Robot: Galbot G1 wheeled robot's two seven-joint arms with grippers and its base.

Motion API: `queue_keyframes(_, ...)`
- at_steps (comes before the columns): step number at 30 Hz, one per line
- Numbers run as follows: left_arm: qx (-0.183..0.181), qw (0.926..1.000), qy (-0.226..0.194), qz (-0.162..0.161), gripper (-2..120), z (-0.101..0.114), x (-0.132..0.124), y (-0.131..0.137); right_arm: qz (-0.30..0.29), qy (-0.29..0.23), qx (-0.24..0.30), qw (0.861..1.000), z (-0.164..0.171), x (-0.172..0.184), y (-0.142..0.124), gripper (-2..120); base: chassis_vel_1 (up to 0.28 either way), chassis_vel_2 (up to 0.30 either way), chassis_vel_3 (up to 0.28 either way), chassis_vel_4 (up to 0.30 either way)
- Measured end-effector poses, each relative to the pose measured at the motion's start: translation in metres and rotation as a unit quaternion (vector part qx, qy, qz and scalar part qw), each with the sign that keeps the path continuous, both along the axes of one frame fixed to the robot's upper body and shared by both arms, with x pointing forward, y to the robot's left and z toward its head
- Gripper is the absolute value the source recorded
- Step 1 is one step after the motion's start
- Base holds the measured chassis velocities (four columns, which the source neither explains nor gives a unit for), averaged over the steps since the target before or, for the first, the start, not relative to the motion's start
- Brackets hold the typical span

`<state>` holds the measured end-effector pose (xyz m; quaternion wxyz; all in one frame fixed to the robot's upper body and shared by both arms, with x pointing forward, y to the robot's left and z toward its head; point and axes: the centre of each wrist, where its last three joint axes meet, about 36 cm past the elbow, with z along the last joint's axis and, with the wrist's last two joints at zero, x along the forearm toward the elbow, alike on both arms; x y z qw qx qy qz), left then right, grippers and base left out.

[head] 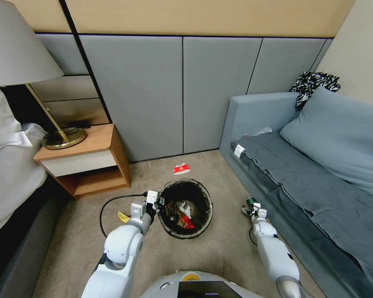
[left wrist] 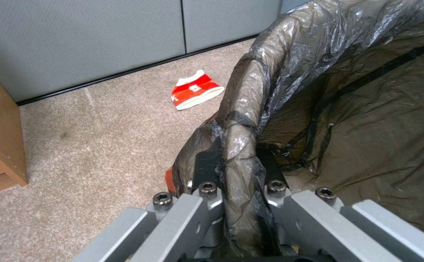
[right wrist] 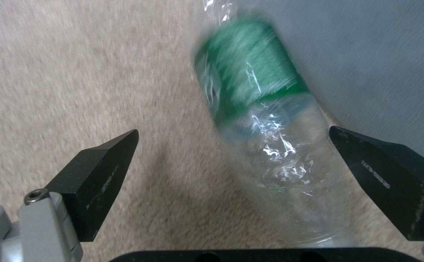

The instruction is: Pick up the trash bin, then pick up the garbage from the floor and place it into the trash bin.

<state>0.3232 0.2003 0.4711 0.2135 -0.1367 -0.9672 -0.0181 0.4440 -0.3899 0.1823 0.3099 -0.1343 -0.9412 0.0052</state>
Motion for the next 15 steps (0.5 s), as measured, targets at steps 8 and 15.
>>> queue_keyframes(8, 0.000, 1.0000, 0.000, 0.001, 1, -0.0011, 0.0017, 0.0007, -0.003, 0.008, -0.001, 1.000, -0.0063, 0.0053, -0.0012, 100, 0.000, 0.000, 0.000, 0.000)
queue_keyframes(15, 0.000, 1.0000, 0.001, 0.002, 1, -0.0024, 0.0028, 0.0009, -0.004, 0.010, -0.001, 1.000, -0.0080, 0.0071, -0.0015, 100, 0.000, 0.000, 0.000, 0.000)
